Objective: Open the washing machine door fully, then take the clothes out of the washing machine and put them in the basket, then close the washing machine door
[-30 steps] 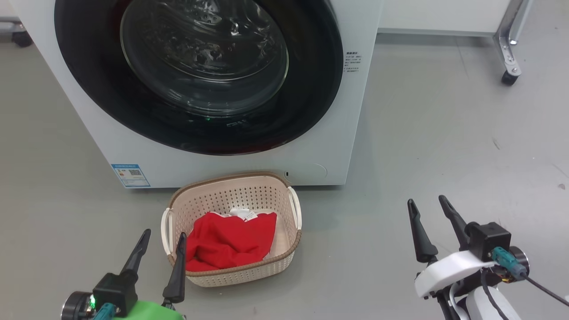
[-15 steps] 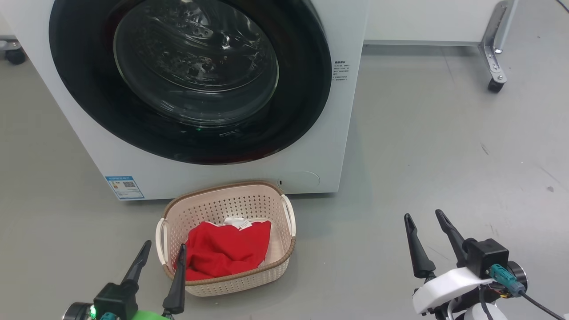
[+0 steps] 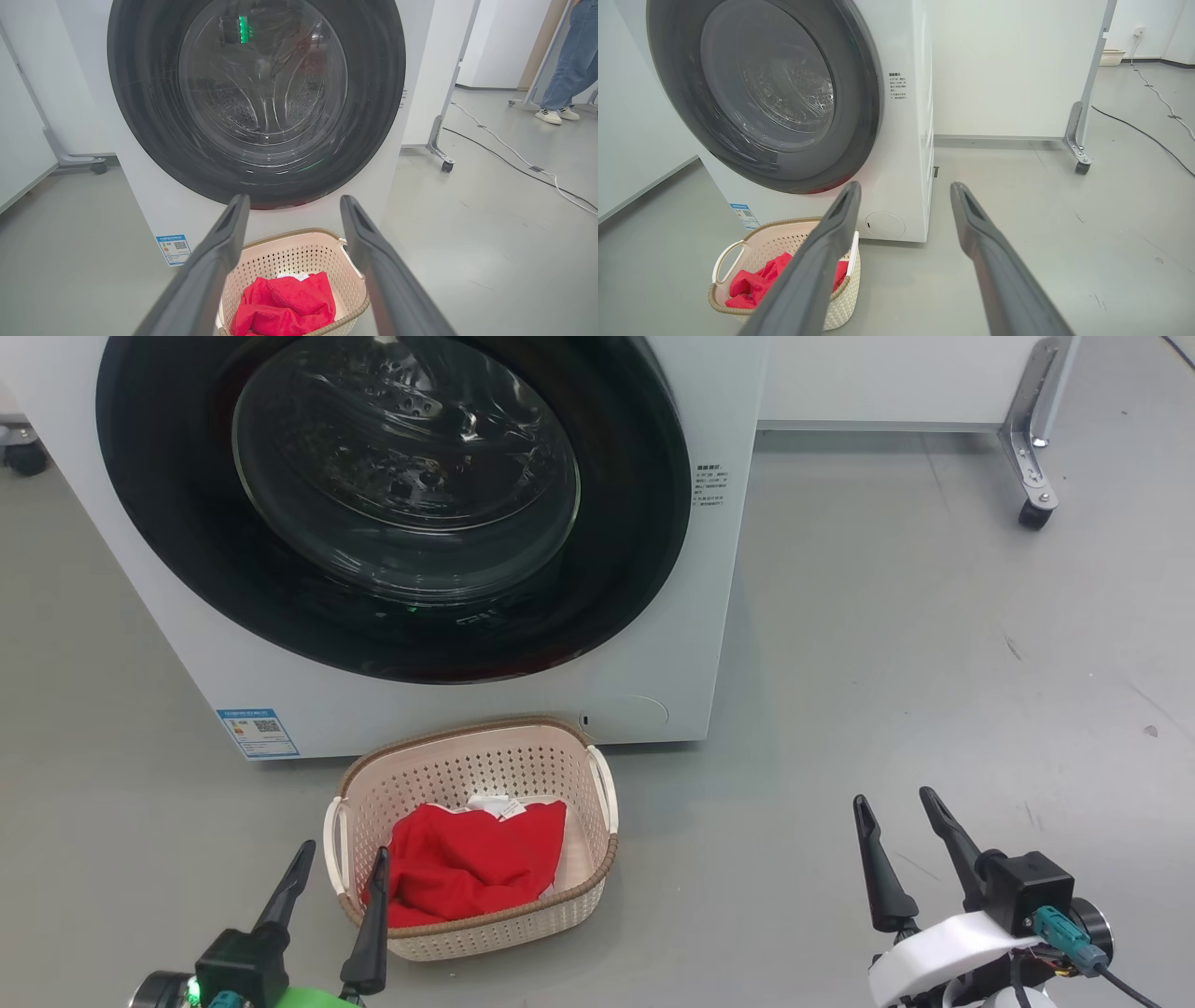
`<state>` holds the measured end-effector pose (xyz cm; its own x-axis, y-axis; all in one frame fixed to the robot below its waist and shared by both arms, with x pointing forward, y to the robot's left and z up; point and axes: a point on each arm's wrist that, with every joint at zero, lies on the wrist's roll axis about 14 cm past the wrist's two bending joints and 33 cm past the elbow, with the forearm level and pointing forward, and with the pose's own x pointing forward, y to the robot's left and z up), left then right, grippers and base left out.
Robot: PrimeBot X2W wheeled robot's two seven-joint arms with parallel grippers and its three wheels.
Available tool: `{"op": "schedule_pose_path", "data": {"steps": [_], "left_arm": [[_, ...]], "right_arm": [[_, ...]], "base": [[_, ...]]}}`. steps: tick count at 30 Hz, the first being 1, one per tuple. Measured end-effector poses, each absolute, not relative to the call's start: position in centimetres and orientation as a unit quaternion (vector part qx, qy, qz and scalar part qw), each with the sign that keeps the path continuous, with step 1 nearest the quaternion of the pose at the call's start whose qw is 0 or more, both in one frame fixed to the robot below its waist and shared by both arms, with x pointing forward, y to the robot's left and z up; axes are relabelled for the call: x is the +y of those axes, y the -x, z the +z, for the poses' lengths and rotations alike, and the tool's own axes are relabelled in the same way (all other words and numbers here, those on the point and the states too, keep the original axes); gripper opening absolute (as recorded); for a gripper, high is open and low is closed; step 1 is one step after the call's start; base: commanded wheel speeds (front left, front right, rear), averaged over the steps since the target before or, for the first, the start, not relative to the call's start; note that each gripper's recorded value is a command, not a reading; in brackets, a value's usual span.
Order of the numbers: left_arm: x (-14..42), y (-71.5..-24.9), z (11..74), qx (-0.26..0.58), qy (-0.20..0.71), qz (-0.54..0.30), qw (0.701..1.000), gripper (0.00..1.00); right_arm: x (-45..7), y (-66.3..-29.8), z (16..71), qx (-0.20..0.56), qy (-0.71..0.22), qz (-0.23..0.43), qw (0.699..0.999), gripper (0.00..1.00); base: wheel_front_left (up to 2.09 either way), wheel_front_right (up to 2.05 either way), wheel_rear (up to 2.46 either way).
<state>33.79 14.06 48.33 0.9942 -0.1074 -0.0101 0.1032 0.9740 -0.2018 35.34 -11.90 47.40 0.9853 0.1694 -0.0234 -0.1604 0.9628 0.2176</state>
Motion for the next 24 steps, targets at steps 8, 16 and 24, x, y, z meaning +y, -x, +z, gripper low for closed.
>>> {"op": "schedule_pose_path", "data": {"steps": [8,16,24], "left_arm": [[14.02,-33.82,48.53,0.01,0.102,-0.054,0.993,1.0],[14.12,-33.77,48.57,0.011,0.101,-0.05,0.994,1.0],[14.15,-33.72,48.45,0.015,0.101,-0.048,0.994,1.0]], "right_arm": [[-11.97,-35.38,47.75,0.015,-0.108,0.079,0.991,1.0],[-11.96,-35.05,47.53,0.019,-0.109,0.078,0.991,1.0],[-11.88,-35.12,47.73,0.016,-0.111,0.078,0.991,1.0]], "base": [[0.0,0.0,0.0],[0.0,0.0,0.0],[0.0,0.0,0.0]]}}
